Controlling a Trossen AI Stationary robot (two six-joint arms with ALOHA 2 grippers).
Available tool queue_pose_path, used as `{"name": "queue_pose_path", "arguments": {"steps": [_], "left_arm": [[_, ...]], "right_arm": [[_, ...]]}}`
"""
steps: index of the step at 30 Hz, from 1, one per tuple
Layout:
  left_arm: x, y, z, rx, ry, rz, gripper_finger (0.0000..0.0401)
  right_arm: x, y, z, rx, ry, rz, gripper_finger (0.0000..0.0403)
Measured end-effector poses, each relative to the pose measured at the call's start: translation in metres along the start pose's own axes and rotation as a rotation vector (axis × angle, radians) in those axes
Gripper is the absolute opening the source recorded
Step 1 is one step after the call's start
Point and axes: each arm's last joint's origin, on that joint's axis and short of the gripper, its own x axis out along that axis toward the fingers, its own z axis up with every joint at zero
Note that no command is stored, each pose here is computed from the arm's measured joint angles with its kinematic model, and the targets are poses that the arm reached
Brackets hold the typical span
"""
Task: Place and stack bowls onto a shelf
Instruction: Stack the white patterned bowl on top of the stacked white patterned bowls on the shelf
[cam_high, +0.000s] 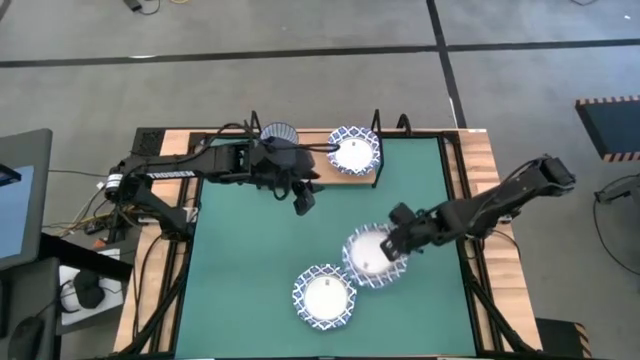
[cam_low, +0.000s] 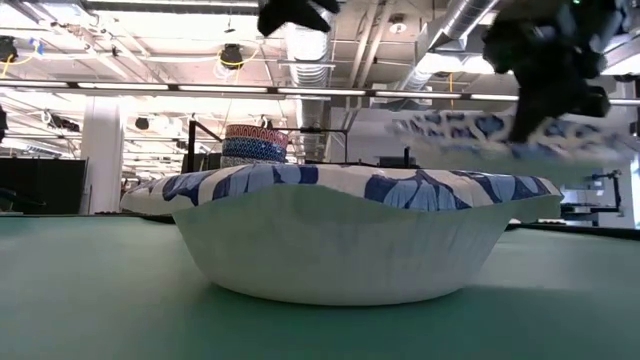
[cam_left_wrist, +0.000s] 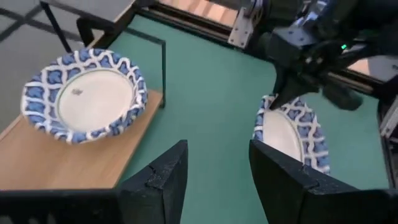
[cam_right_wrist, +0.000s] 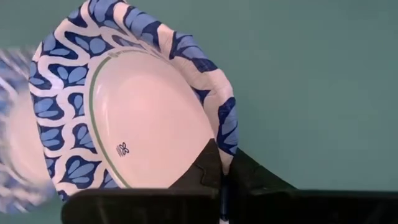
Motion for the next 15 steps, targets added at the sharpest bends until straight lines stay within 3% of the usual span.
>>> {"name": "queue_pose_path", "arguments": {"steps": [7,15], "left_arm": [[0.029,-0.005,-0.005,-0.039,0.013,-0.005,0.0155],[0.042,-0.009,-0.003,-0.080,-0.036,-0.024,0.0155]], "right_arm": [[-0.017,-0.009,0.028,0.065,-0.182,0.064,0.0030],[-0.025,-0.011,0.055,0.019,-0.400,0.094,0.0026]]}}
